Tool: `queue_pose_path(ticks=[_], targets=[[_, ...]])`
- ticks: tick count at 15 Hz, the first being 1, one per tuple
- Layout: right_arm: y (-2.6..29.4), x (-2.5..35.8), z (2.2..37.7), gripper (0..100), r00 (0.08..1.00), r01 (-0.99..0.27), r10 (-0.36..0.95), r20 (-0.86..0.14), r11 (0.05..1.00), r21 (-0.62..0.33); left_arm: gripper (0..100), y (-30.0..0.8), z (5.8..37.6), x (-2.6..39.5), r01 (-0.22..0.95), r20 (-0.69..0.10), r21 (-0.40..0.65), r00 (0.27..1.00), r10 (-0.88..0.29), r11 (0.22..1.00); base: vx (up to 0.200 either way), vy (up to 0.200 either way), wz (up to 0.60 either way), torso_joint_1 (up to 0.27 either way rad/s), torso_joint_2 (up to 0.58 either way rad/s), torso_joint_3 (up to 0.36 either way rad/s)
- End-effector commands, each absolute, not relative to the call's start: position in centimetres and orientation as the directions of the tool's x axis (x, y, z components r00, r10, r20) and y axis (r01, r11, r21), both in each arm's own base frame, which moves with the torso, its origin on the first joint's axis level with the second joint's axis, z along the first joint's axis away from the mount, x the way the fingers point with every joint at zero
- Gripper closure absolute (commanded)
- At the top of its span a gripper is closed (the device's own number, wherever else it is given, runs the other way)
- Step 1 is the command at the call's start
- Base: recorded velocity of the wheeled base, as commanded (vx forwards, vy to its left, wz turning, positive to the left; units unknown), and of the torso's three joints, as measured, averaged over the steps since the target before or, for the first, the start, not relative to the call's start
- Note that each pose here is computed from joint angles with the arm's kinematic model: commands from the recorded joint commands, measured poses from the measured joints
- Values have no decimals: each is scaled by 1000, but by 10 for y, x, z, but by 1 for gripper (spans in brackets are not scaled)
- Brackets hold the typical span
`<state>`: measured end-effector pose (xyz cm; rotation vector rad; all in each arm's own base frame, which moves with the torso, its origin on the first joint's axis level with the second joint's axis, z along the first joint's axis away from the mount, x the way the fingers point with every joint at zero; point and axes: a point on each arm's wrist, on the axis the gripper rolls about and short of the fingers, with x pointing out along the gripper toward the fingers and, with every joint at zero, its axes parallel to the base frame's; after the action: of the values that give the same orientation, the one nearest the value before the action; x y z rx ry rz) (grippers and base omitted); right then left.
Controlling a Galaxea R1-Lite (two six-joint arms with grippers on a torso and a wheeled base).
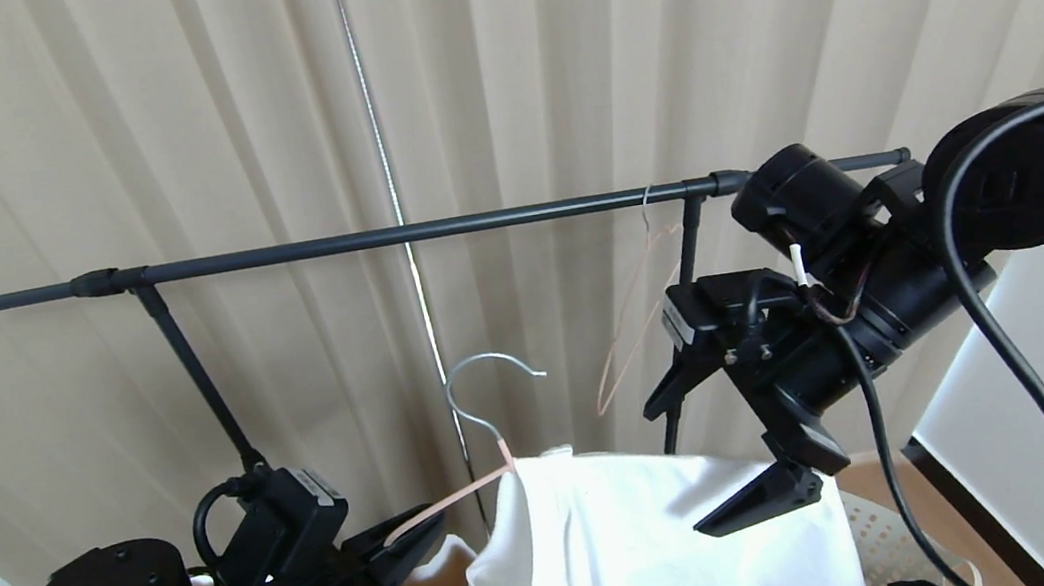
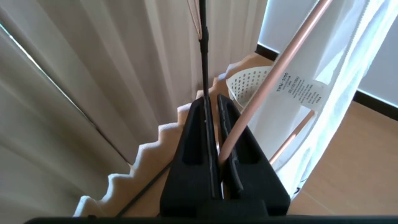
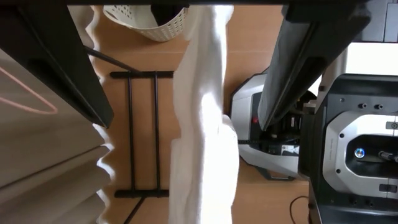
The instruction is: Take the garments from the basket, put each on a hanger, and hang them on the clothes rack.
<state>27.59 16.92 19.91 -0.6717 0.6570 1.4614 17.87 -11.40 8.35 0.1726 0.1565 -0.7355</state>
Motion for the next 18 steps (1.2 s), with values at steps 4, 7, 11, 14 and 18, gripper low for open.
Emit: queue_pose_path(ticks=[4, 7, 11, 14, 18], targets=[[179, 283, 189, 0, 4, -1000, 659, -752, -5, -9, 100, -116, 84, 179, 680, -195, 103, 730, -656, 726, 0, 0, 0, 0, 0, 0], [182, 287, 186, 0, 13, -1000, 665, -747, -5, -22, 100, -117, 85, 178, 684, -194, 103, 726, -660, 722, 0, 0, 0, 0, 0, 0], [184, 291, 183, 0, 25, -999, 672, -741, -3, -36, 100, -118, 84, 176, 689, -201, 102, 720, -664, 717, 0, 0, 0, 0, 0, 0], [183, 290, 185, 0, 29, -999, 674, -738, -2, -40, 100, -118, 84, 176, 691, -200, 102, 719, -666, 715, 0, 0, 0, 0, 0, 0], [183, 290, 186, 0, 29, -999, 674, -738, 4, -35, 100, -118, 85, 175, 693, -194, 102, 718, -669, 714, 0, 0, 0, 0, 0, 0]])
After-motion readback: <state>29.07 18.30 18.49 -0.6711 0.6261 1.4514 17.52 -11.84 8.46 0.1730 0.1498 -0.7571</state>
